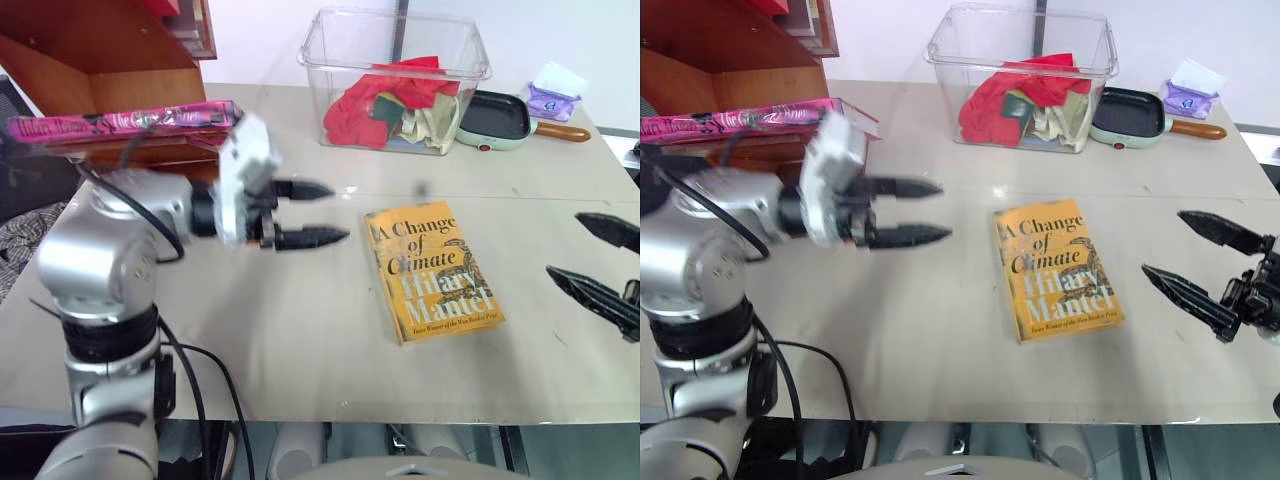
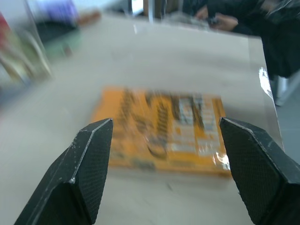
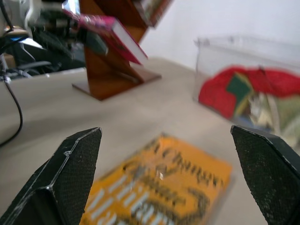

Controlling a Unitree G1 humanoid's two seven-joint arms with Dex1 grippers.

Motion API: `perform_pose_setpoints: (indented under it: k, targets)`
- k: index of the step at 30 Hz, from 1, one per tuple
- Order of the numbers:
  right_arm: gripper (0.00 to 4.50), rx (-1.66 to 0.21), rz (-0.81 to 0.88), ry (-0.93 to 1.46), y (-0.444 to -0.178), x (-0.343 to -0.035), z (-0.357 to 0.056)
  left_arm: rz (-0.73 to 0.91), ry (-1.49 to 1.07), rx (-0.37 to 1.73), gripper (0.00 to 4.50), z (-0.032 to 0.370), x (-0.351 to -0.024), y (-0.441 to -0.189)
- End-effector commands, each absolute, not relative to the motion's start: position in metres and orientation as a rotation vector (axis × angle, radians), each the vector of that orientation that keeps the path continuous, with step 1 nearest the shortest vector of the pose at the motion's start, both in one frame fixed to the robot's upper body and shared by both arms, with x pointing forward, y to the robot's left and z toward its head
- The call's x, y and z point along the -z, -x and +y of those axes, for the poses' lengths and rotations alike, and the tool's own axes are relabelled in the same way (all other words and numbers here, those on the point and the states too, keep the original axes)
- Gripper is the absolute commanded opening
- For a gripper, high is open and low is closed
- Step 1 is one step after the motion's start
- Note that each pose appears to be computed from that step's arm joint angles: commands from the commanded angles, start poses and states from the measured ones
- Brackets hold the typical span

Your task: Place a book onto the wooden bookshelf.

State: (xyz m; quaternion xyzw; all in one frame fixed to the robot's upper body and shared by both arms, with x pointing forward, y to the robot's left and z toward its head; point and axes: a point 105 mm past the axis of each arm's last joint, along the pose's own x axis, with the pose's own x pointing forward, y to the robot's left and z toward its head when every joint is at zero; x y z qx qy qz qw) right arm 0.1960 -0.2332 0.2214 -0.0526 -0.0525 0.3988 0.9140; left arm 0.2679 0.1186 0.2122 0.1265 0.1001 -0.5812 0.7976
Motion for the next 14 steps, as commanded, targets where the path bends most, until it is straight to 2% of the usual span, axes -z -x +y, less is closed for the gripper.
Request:
perform_pose_setpoints:
  k: [1, 4, 7, 14]
  targets:
    - [4.50, -0.770, -0.063, 0.182, -0.187, -0.215, -0.243, 0.180, -0.347, 1.225, 3.69, 0.123, -0.194, -0.265]
    - [4.50, -0.650, 0.060, 0.239, -0.179, -0.191, -0.269, 0.240, -0.281, 1.120, 3.69, 0.145, -0.158, -0.258]
    - [4.50, -0.612, 0.152, 0.292, -0.169, -0.170, -0.284, 0.300, -0.281, 1.034, 3.69, 0.176, -0.136, -0.246]
    - [4.50, -0.609, 0.191, 0.297, -0.171, -0.156, -0.297, 0.344, -0.264, 0.956, 3.69, 0.204, -0.126, -0.236]
